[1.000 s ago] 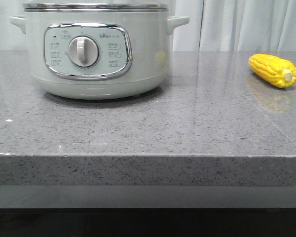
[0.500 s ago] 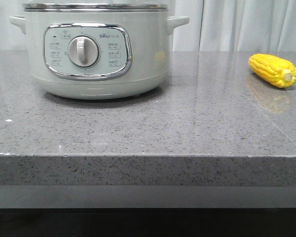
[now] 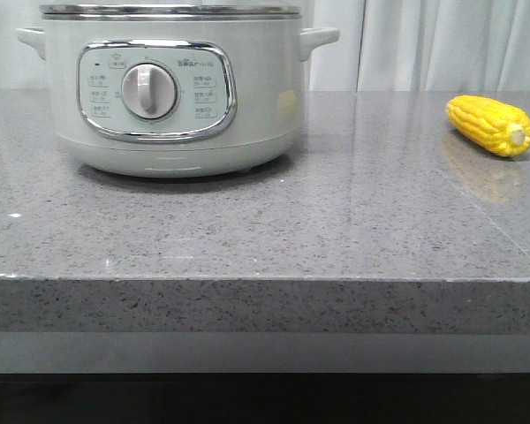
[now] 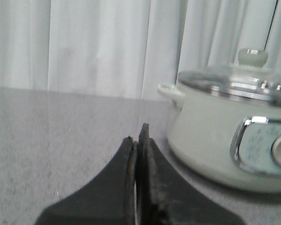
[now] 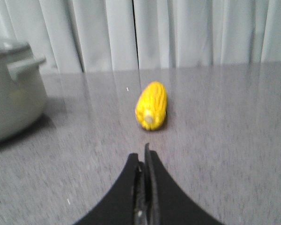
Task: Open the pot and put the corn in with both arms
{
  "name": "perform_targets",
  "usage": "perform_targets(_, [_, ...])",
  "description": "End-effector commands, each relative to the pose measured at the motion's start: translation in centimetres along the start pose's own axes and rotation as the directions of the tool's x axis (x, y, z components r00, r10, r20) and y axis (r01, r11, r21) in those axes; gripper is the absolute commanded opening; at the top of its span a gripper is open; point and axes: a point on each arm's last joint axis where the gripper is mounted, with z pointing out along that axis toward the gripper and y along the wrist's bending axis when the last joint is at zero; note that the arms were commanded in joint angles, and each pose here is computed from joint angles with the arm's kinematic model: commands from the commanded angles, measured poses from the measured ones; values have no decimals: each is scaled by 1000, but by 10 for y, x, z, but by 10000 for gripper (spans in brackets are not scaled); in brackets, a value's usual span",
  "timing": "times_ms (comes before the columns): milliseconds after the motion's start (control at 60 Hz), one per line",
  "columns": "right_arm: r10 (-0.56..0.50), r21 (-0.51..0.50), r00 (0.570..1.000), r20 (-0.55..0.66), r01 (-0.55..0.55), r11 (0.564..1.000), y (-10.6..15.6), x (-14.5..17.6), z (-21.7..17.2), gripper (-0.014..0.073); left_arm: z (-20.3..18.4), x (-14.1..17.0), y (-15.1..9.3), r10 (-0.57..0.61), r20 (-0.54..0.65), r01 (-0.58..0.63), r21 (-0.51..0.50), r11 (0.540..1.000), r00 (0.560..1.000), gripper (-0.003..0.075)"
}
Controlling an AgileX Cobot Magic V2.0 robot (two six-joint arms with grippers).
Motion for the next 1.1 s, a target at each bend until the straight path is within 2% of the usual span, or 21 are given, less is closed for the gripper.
perform_targets(0, [-32, -8, 989, 147, 34, 999, 6, -44, -13, -64, -10, -54, -5, -25, 183, 22, 19, 1000, 983, -20])
perform_targets(83, [-43, -14, 987, 157, 46, 999, 10, -73, -22, -64, -16, -85, -8, -25, 172, 21, 25, 999, 985, -20])
perform_targets(217, [-46, -20, 992, 121, 48, 999, 16, -110, -27, -64, -21, -133, -14, -20, 77, 18, 29, 999, 997, -20])
perform_targets(383, [-49, -21, 998, 29, 50, 999, 22, -144, -20, -64, -6, -165, -18, -5, -72, 7, 24, 1000, 997, -20])
perform_targets(500, [-50, -19, 997, -61, 49, 999, 23, -151, -10, -64, 9, -167, -18, -4, -159, 7, 19, 1000, 987, -20])
perform_targets(700, [-49, -12, 976, -213, 47, 999, 21, -134, 3, -64, 26, -152, -17, -6, -244, 9, 10, 1000, 970, -20])
perform_targets(1000, [-46, -7, 966, -254, 46, 999, 19, -118, 9, -62, 34, -136, -15, -4, -297, 5, 3, 1000, 955, -20])
perform_targets(1083, [-46, -7, 967, -252, 46, 999, 19, -118, 9, -3, 35, -137, -14, 19, -292, -22, -5, 1000, 956, 21])
